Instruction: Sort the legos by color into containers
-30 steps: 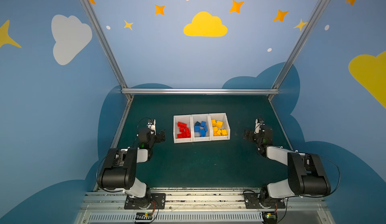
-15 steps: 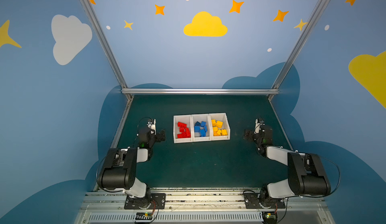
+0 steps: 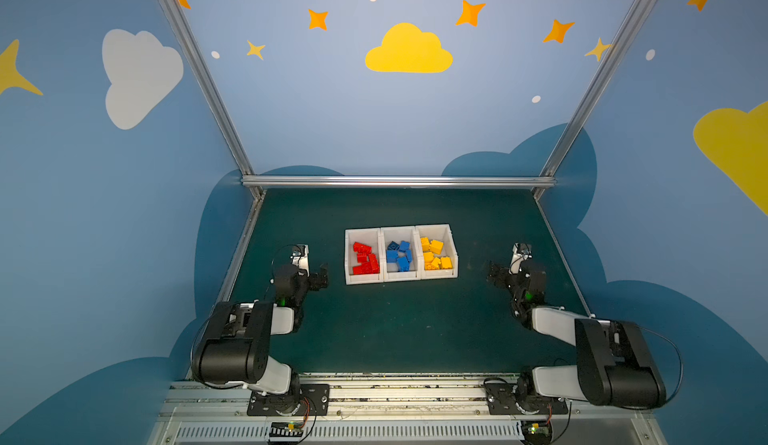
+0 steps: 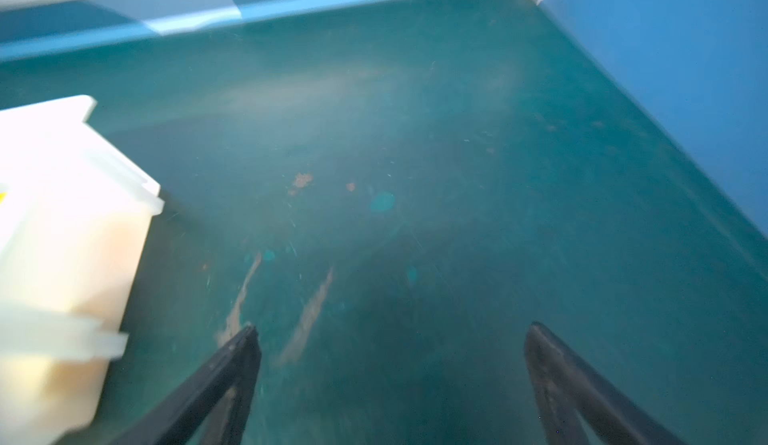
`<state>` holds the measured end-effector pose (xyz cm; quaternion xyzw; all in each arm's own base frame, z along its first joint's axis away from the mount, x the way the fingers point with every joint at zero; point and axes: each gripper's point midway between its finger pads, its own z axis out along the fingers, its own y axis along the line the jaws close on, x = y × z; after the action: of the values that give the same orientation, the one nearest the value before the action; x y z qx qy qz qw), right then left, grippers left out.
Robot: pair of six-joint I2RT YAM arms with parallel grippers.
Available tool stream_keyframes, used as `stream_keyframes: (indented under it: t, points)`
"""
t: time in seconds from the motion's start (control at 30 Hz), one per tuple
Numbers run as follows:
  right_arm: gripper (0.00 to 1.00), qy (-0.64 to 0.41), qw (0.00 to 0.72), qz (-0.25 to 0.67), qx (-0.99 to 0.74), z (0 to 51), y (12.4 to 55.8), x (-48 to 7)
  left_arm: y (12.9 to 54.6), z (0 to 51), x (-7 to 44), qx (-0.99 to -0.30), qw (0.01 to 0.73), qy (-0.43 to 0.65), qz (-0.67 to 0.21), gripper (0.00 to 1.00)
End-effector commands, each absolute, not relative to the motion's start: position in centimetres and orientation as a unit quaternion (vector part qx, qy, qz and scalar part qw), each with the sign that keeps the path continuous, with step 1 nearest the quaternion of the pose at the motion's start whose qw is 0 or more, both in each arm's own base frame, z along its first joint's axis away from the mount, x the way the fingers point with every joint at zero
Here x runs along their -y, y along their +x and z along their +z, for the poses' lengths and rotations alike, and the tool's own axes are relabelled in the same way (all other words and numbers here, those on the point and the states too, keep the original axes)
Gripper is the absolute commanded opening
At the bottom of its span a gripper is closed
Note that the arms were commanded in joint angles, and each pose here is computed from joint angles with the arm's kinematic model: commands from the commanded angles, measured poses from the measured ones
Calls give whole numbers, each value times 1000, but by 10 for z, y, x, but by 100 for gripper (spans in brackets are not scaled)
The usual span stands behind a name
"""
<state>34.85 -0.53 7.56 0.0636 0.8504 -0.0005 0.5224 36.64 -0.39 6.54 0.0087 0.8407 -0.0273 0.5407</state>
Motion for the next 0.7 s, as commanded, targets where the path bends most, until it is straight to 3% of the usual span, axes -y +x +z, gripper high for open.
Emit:
stream_keyframes:
  t: [0.0,0.17,0.67]
  points:
    - [99,102,559,-4,-823,98,360,18,389,87,1,-830,557,7,-18,99]
    - [99,68,487,-7,-871,84,388,5,394,81,-1,-843,538,0,-19,99]
    - [99,65,488,-9,-870,85,389,4,395,81,1,-845,535,5,-19,99]
